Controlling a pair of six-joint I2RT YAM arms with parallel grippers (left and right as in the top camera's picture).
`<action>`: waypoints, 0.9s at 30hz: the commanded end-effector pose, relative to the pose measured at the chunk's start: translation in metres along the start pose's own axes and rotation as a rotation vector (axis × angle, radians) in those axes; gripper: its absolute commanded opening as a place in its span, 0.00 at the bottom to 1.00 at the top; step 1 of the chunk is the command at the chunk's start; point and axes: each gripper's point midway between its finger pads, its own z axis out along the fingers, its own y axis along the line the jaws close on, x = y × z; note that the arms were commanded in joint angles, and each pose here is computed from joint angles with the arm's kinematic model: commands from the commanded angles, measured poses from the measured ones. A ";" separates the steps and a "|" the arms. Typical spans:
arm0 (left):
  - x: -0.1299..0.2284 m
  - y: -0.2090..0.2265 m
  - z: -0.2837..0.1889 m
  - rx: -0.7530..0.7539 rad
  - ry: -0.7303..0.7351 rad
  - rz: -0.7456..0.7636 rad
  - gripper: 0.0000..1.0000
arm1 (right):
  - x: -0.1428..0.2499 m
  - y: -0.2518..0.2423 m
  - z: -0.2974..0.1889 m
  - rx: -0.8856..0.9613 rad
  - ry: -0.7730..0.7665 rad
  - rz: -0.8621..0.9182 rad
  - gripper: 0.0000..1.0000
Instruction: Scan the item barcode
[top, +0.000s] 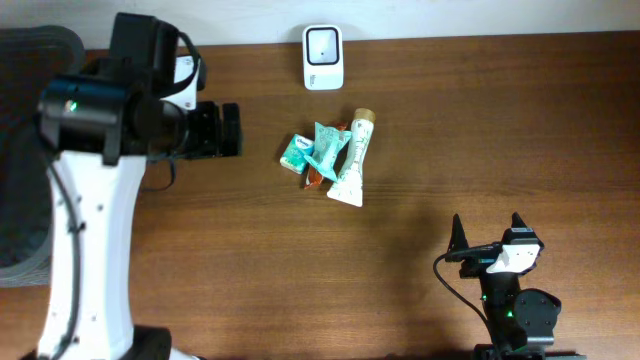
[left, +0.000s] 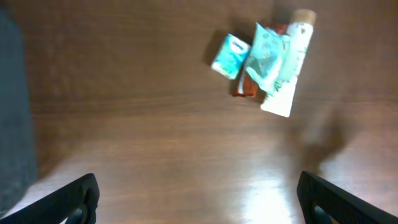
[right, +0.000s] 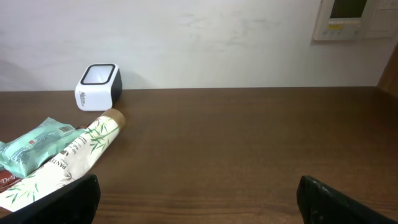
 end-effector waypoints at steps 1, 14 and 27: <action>0.010 0.014 -0.064 -0.055 -0.196 0.021 1.00 | 0.003 0.001 0.000 -0.004 0.003 0.003 0.99; 0.050 0.032 -0.134 -0.092 -0.418 -0.020 0.99 | 0.003 0.001 0.000 -0.004 0.002 0.003 0.99; 0.063 0.020 0.016 0.001 -0.153 -0.030 1.00 | 0.003 0.001 0.000 -0.004 0.003 0.003 0.99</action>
